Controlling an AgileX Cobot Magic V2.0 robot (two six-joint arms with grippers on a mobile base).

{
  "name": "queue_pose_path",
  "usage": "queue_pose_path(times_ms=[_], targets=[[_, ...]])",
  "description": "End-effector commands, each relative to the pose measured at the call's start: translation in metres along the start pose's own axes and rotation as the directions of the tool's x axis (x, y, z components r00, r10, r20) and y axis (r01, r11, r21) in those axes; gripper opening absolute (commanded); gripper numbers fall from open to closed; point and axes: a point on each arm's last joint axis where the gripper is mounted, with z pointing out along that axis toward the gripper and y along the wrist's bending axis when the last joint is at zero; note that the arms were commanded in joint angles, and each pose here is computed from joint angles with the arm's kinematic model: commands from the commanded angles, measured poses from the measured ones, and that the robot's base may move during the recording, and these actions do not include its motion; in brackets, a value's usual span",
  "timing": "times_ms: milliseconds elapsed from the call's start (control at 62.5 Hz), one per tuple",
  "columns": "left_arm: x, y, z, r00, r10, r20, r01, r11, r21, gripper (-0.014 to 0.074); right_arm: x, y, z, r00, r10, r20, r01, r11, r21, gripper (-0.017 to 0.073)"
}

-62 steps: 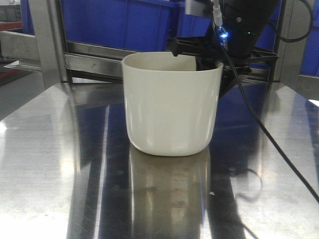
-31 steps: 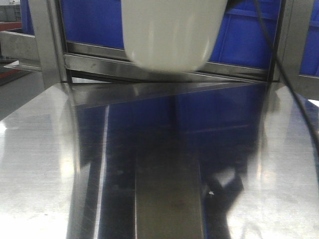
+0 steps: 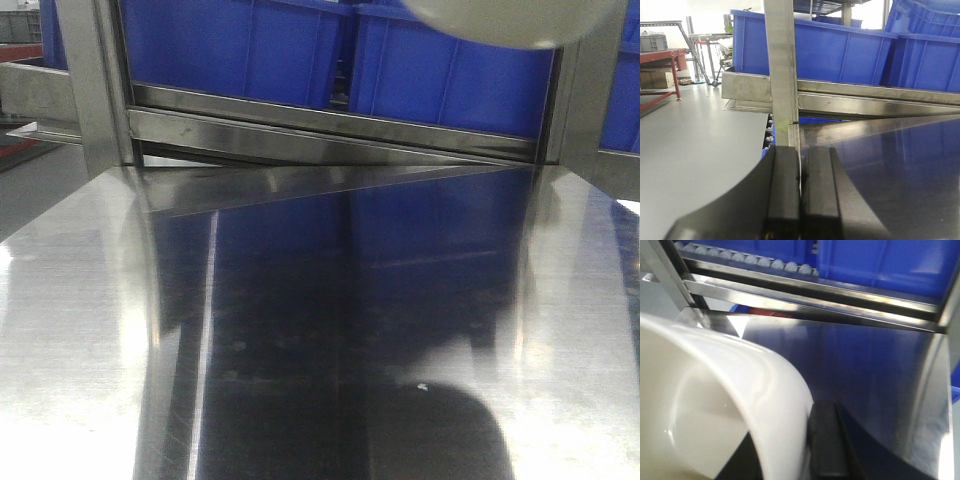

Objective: Move white bin to right shelf second layer
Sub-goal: 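Close the right gripper on the bin rim and lift it, then hold the lifted white bin up with the right gripper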

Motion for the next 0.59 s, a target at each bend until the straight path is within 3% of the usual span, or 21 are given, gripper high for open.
queue_pose_path(times_ms=[0, 272, 576], targets=[[0.003, 0.0, -0.001, 0.998, -0.013, 0.067, 0.013, 1.0, -0.004, 0.0085, -0.004, -0.003, -0.03, 0.983, 0.003, 0.184, -0.002, 1.0, -0.004, 0.0057], [0.003, 0.0, -0.001, 0.998, -0.013, 0.067, 0.013, 1.0, -0.004, 0.0085, 0.04, -0.012, -0.058, 0.968, 0.005, 0.25, -0.006, 1.0, 0.003, 0.0057], [0.003, 0.0, -0.001, 0.998, -0.013, 0.067, 0.013, 1.0, -0.004, 0.0085, 0.045, -0.013, -0.06, 0.969, 0.006, 0.247, -0.007, 1.0, 0.003, 0.0057]])
